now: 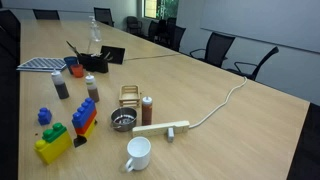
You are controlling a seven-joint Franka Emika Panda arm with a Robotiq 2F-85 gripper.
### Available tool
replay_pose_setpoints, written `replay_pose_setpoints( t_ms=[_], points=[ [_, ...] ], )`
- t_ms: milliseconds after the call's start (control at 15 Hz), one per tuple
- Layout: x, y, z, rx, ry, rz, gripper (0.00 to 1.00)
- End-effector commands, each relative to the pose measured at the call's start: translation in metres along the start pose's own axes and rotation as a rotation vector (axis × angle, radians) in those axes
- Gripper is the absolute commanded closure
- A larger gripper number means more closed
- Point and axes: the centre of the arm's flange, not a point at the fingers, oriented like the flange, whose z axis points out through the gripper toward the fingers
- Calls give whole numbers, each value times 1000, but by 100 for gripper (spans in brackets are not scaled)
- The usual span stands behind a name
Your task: Put the blue building block on the right most stack of blocks
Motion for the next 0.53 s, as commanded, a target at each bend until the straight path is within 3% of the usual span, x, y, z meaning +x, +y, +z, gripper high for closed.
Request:
replay_pose_setpoints(
  t_ms=[0, 467],
  points=[
    [0, 0, 0, 0, 0, 0, 0],
    [35, -46, 52, -107, 7, -120, 0]
  ],
)
